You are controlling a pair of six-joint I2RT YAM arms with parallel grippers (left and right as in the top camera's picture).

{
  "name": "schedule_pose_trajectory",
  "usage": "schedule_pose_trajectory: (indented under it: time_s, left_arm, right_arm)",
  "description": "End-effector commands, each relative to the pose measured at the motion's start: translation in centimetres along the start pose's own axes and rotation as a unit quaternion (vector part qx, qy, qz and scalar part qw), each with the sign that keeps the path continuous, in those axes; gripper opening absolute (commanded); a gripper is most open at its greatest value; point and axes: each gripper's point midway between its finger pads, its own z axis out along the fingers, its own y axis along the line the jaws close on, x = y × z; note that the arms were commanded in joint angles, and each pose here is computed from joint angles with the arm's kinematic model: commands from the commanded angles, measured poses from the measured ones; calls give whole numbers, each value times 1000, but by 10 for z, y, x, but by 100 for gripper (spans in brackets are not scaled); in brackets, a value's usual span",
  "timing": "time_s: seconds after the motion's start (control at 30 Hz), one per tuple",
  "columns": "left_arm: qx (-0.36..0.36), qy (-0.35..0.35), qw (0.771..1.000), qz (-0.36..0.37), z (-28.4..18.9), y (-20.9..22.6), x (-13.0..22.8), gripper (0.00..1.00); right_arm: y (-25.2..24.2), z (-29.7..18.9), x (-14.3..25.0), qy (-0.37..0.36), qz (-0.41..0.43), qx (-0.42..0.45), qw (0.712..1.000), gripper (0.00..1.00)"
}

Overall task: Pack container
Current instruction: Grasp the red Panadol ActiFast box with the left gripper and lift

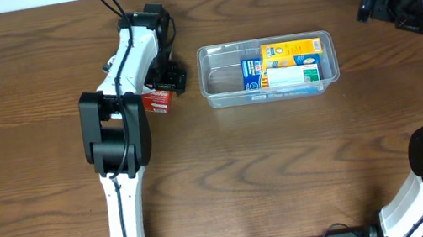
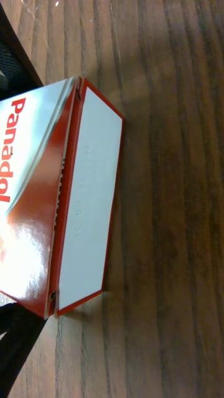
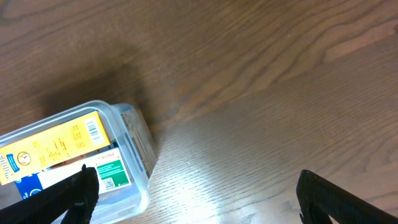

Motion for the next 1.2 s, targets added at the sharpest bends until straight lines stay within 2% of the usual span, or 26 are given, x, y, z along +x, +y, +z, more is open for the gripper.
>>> schedule_pose_trajectory:
  time_s: [0.0,0.07,0.17,0.2,0.63,0.83,1.17]
  left_arm:
    - [-6,15,1000,6,14,1,6,97]
    - [-5,15,1000,6,14,1,6,91]
    - [-5,15,1000,6,14,1,6,68]
    - [-5,15,1000,6,14,1,6,66]
    - [-4,-2,1000,4,1,2,1,66]
    - [-3,-45,999,-13,-41,5,-7,66]
    - [22,-164,977,-135,-144,10,-6,66]
  right_arm:
    - [-2,-12,-3,-17,10,1,1000,99]
    - [-2,-12,-3,-17,10,1,1000,99]
    - [-2,-12,-3,-17,10,1,1000,99]
    - [-2,-12,-3,-17,10,1,1000,99]
    - [-2,-12,-3,-17,10,1,1000,99]
    - [-2,-12,-3,-17,10,1,1000,99]
    - [-2,-12,-3,-17,10,1,1000,99]
